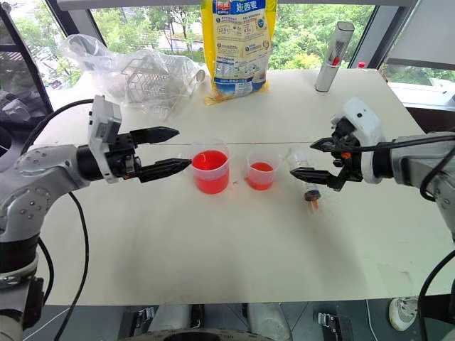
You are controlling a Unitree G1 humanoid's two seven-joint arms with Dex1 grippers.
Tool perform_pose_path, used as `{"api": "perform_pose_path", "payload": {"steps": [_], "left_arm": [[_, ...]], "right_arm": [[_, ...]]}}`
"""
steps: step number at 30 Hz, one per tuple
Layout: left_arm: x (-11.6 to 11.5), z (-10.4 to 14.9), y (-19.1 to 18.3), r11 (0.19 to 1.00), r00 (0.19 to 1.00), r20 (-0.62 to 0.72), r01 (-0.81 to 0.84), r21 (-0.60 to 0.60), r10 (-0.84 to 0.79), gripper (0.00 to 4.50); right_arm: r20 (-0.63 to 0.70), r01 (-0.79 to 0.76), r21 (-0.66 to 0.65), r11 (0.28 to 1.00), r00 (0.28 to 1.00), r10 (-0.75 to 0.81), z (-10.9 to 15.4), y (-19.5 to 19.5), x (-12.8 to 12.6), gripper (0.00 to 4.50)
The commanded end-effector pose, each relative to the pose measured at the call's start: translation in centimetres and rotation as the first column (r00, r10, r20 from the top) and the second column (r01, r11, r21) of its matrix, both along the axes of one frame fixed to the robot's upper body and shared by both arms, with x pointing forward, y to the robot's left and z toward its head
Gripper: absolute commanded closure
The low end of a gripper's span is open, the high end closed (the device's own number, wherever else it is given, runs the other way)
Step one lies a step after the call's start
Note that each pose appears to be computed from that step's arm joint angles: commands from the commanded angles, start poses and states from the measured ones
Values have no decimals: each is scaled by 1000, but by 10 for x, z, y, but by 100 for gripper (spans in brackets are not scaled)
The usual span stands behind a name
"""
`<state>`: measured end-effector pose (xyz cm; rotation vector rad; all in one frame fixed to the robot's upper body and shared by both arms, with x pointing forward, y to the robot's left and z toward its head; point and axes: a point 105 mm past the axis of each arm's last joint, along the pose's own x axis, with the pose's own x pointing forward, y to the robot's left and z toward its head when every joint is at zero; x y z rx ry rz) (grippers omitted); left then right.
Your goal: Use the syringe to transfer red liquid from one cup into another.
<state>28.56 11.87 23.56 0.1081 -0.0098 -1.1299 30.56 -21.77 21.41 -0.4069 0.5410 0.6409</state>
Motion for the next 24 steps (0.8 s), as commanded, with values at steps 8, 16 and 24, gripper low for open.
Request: {"api": "perform_pose_path", "payload": {"steps": [8,16,24], "left_arm": [[5,6,-11,1000,998,64,29,-12,-28,0],[2,3,-9,1000,997,74,-7,-23,9,0],[-1,3,-7,999,996,78,-37,-26,39,0]], "right_arm": [[-222,235,-41,971,945,-238,-39,-25,42,5],[-324,310,-50,949,894,-309,-56,-20,70,5],[-373,259,-107,960,885,-280,-69,-6,78,5]]}}
